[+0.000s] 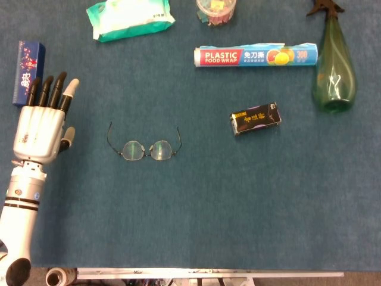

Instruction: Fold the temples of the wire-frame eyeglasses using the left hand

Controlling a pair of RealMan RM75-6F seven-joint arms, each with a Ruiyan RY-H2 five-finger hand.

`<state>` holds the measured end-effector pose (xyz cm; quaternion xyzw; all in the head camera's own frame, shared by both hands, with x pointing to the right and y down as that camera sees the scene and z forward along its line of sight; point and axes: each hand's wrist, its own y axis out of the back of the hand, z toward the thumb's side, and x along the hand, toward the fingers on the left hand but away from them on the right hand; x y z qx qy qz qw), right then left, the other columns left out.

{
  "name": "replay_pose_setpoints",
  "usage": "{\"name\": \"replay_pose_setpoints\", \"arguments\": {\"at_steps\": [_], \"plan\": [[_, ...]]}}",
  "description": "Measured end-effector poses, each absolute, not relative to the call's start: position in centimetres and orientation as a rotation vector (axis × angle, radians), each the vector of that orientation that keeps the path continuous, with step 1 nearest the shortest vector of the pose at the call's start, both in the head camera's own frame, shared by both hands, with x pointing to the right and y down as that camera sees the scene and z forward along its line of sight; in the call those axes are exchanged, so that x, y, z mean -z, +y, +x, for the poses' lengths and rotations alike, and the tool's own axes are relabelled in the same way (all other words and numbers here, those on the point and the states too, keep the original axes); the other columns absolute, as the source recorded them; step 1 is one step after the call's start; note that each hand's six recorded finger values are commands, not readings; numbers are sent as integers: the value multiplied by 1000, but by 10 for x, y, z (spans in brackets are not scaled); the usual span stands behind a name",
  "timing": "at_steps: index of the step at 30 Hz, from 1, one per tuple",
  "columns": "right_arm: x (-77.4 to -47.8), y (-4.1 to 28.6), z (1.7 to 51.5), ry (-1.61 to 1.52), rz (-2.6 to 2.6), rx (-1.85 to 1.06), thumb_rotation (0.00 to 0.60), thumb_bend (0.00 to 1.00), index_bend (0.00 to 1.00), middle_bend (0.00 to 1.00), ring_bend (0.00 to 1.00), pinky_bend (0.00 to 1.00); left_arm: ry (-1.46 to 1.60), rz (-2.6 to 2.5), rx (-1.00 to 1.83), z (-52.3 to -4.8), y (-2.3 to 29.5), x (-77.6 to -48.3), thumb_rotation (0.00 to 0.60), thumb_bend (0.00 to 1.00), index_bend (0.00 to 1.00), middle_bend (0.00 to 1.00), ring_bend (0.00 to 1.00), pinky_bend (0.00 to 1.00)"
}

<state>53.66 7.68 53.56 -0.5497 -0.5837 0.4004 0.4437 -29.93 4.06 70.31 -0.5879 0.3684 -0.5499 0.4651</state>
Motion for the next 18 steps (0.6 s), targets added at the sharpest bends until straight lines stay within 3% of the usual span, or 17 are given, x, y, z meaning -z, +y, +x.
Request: {"name": "replay_pose_setpoints", "arguments": {"at_steps": [18], "plan": [[-534,78,538,-1456,-1362,-986,600,186,331,294,228,382,884,-1480,1290,-266,43,-701,600,321,60,0,0,0]]}}
